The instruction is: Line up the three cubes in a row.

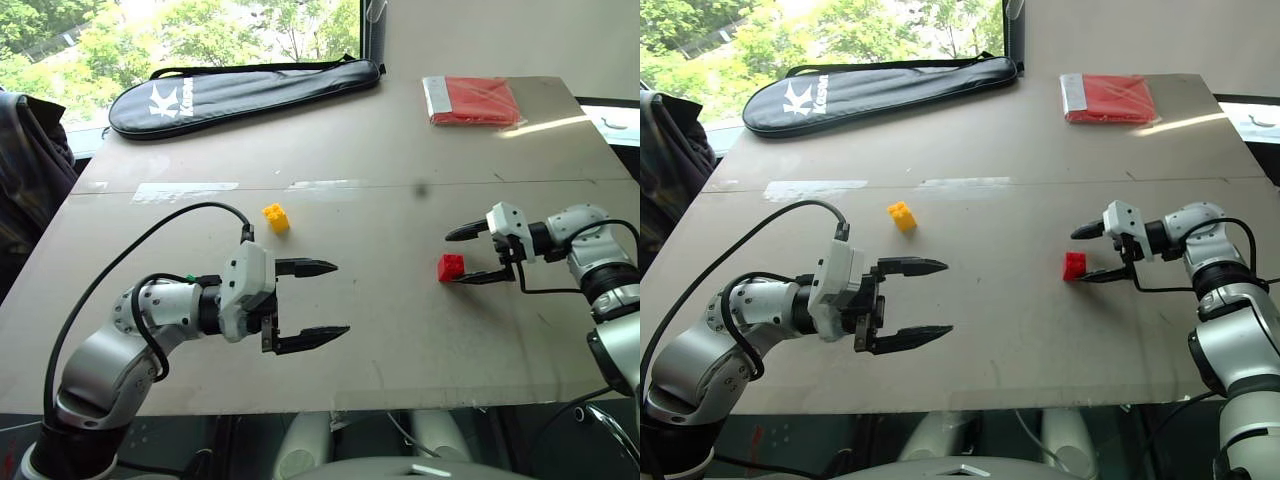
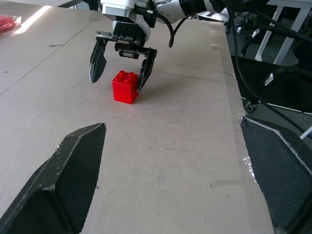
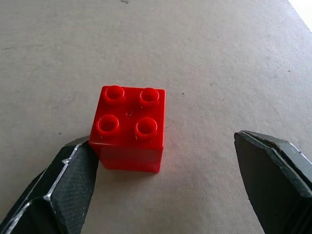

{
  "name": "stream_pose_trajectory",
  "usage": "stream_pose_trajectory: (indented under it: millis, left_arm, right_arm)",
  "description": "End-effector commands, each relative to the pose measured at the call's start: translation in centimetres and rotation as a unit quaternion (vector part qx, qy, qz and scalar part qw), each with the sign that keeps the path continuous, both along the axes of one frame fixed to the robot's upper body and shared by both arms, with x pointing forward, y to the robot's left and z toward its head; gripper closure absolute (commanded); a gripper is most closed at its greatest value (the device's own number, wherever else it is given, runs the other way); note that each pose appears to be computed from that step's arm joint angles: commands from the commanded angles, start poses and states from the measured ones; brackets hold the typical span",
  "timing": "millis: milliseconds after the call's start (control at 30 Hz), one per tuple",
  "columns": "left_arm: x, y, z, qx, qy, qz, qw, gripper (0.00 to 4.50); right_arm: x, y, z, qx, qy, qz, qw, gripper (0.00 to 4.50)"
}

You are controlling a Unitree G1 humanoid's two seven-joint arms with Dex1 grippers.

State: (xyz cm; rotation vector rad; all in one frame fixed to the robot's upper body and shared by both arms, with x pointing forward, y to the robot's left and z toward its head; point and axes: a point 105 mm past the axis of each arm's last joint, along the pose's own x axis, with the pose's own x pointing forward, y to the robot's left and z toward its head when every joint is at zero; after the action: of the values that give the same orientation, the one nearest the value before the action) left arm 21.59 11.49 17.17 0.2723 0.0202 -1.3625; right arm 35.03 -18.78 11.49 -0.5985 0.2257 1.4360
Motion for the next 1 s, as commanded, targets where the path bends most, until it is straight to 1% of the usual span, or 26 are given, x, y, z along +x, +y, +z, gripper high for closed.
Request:
stream_pose_trajectory:
  millis: [33, 400, 567, 700, 767, 833, 933, 1000]
  left_arm:
    - [-0.2, -0.2, 0.4, -0.003, -0.015, -0.010, 1.000, 0.00]
    - [-0.2, -0.3, 0.3, -0.002, -0.012, -0.012, 1.000, 0.00]
    - [-0.2, 0.1, 0.3, -0.004, -0.008, 0.004, 1.000, 0.00]
    - [0.3, 0.9, 0.2, -0.039, -0.003, 0.076, 0.996, 0.00]
    - [1.9, 1.8, 0.0, -0.055, -0.028, 0.164, 0.984, 0.00]
    - [2.4, 2.2, -0.3, -0.071, -0.033, 0.214, 0.974, 0.00]
    - [1.1, 2.3, -0.8, -0.102, -0.034, 0.244, 0.964, 0.00]
    - [0.4, 3.1, -1.3, -0.107, -0.030, 0.268, 0.957, 0.00]
  right_arm:
    - [-0.2, -1.0, 0.7, -0.021, -0.008, 0.012, 1.000, 0.05]
    - [-0.1, -1.6, 0.4, -0.050, -0.007, 0.005, 0.999, 0.05]
    - [-0.4, -1.5, 1.3, -0.049, -0.027, 0.020, 0.998, 0.05]
    - [-1.2, -1.1, 3.7, 0.020, -0.043, 0.024, 0.999, 0.05]
    - [-1.7, -1.5, 5.1, 0.062, -0.059, 0.010, 0.996, 0.05]
    - [-2.1, -2.0, 5.9, 0.090, -0.066, -0.012, 0.994, 0.05]
    - [-4.3, -3.2, 6.7, 0.138, -0.070, -0.048, 0.987, 0.05]
    - [-6.4, -3.9, 6.7, 0.164, -0.050, -0.060, 0.983, 0.05]
